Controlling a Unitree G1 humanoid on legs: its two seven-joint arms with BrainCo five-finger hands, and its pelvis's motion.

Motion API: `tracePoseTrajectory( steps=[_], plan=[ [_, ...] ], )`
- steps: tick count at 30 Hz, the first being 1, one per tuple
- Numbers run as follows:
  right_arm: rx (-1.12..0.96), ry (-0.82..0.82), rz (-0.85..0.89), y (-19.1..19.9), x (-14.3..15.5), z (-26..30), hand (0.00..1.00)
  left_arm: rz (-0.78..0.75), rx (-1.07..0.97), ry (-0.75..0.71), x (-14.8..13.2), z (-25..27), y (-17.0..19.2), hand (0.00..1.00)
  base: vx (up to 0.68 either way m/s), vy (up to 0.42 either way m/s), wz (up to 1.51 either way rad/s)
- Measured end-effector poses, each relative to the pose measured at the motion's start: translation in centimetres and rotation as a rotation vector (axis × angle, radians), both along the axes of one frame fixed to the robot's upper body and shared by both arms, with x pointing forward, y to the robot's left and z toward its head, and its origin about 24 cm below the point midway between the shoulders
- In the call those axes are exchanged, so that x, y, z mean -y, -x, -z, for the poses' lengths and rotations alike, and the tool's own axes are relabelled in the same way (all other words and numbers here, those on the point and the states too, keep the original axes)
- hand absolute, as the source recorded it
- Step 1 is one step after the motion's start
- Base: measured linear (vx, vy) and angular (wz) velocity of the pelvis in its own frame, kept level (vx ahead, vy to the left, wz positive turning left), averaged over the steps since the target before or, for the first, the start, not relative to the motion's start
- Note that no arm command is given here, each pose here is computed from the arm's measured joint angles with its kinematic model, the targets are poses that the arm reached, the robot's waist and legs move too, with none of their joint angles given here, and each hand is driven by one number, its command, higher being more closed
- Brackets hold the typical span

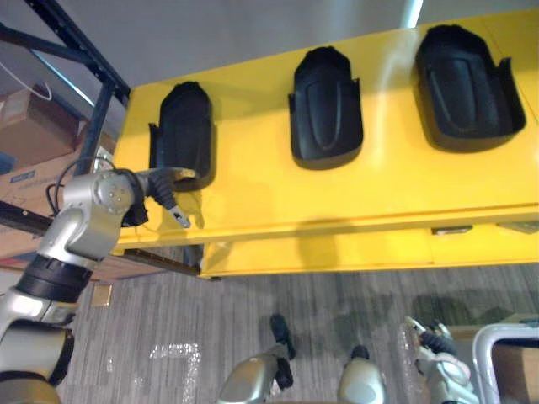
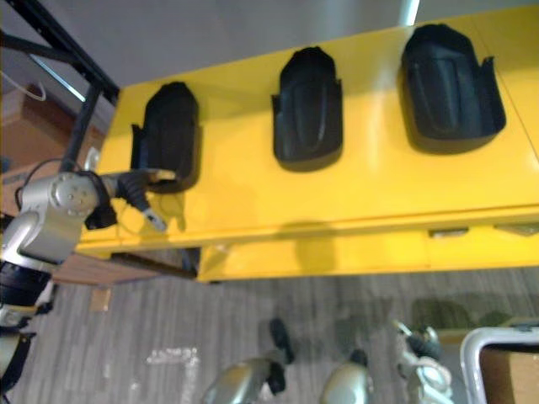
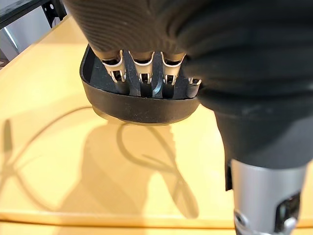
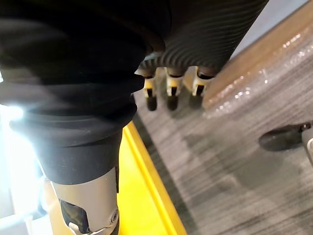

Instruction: Walk over and take plastic housings, then place them on the shelf

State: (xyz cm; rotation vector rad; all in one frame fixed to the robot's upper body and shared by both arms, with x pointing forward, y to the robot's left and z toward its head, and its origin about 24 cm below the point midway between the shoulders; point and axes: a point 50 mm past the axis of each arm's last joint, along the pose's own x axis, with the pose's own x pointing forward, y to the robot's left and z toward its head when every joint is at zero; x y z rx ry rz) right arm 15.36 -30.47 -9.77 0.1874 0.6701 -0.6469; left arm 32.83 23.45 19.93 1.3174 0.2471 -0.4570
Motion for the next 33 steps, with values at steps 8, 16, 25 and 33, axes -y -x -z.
tracePoseTrajectory(
  steps=[8, 16, 25, 33],
  plan=[
    [-0.003, -0.001, 0.003, 0.1, 0.0, 0.0, 0.00, 0.001, 0.120, 0.026, 0.0, -0.1, -0.1, 0.00, 0.00, 0.000, 0.00],
    [-0.003, -0.010, 0.009, 0.3, -0.3, 0.3, 0.00, -0.035, 0.820, 0.357, -0.2, -6.8, 1.2, 0.00, 0.00, 0.000, 0.00],
    [-0.050, -0.078, 0.008, 0.8, -2.8, 1.9, 0.00, -0.045, 1.323, 0.594, 0.7, -8.5, 4.2, 0.00, 0.00, -0.001, 0.00],
    [-0.073, -0.096, 0.026, 1.3, -3.7, 2.5, 0.00, -0.281, 1.709, 0.941, -2.9, -8.8, 7.8, 0.00, 0.01, -0.002, 0.05]
  ],
)
